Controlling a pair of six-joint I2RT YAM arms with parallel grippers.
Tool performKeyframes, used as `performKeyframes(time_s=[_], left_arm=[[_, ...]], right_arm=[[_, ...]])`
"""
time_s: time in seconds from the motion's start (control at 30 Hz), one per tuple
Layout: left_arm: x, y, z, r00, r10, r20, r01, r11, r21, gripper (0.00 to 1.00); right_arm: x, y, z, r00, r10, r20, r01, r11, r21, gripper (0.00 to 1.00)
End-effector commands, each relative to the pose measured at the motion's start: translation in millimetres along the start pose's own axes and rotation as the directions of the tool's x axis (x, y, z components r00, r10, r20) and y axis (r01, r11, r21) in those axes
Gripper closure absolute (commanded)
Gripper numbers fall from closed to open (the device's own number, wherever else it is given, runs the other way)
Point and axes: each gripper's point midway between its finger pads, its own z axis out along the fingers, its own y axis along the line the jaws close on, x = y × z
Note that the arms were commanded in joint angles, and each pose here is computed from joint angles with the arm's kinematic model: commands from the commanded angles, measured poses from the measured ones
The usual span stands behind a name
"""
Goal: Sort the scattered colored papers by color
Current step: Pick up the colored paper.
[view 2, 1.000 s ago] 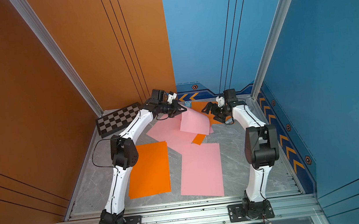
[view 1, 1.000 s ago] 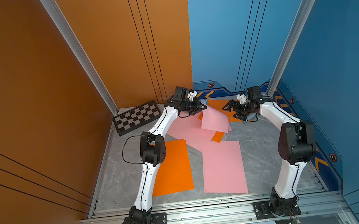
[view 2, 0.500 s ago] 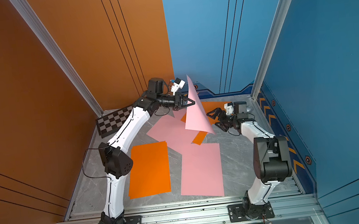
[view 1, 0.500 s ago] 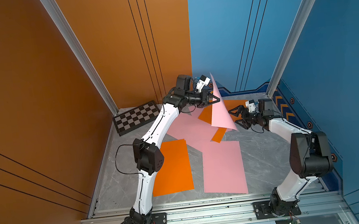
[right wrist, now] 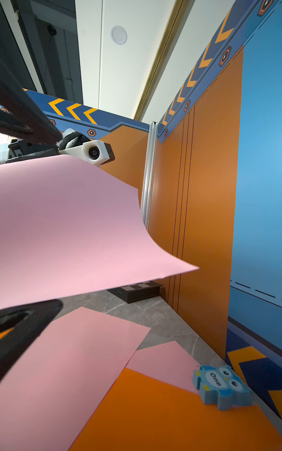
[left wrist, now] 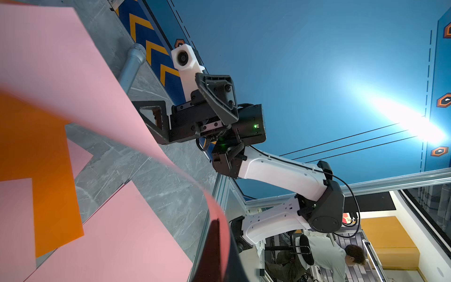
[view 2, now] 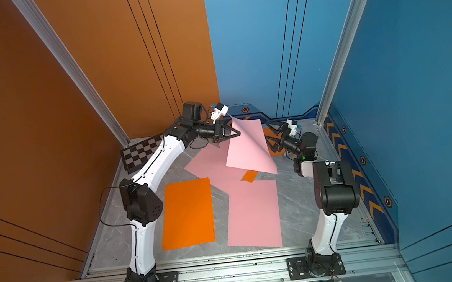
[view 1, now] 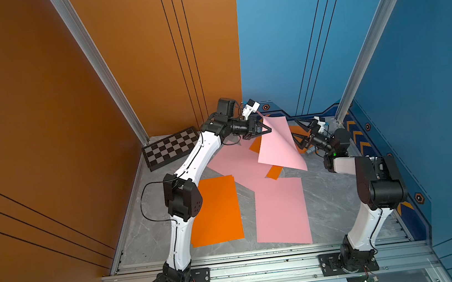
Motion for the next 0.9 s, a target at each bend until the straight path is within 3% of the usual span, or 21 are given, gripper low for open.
performKeyframes(time_s=[0.0,0.1,0.37,0.4,0.47,0.53,0.57,0.73,0.87], left_arm=[[-7,-15,-10,0.999,0.038,0.003,-0.038,0.998,0.042,1.00],[-7,-10,-12,1.000,0.026,0.006,-0.026,0.999,0.034,1.00],[-8,-12,-14,1.000,-0.009,0.018,0.008,1.000,0.017,1.00],[-5,-10,-11,1.000,-0.024,0.018,0.024,1.000,0.005,1.00],[3,-7,-7,0.999,-0.048,0.016,0.048,0.999,-0.019,1.00],[18,-2,-1,0.998,-0.066,0.009,0.067,0.996,-0.059,1.00],[26,0,2,0.997,-0.072,0.005,0.072,0.994,-0.081,1.00],[91,11,40,0.993,-0.086,-0.080,0.069,0.980,-0.185,1.00],[116,11,55,0.992,-0.069,-0.110,0.041,0.971,-0.236,1.00]], right_arm=[[11,23,1,0.998,-0.041,-0.037,0.039,0.997,-0.064,0.00],[15,16,1,0.998,-0.032,-0.046,0.029,0.998,-0.048,0.01],[19,-34,-15,0.996,-0.088,-0.033,0.093,0.973,0.213,0.01],[17,-40,-22,0.994,-0.108,-0.023,0.110,0.956,0.272,0.01],[16,-65,-43,0.988,-0.153,-0.029,0.148,0.865,0.480,0.00],[12,-81,-74,0.966,-0.247,-0.074,0.226,0.669,0.708,0.00],[9,-81,-82,0.959,-0.274,-0.080,0.239,0.621,0.747,0.00],[-11,-75,-115,0.954,-0.299,0.019,0.168,0.587,0.792,0.00],[-14,-63,-122,0.944,-0.326,0.039,0.170,0.586,0.793,0.00]])
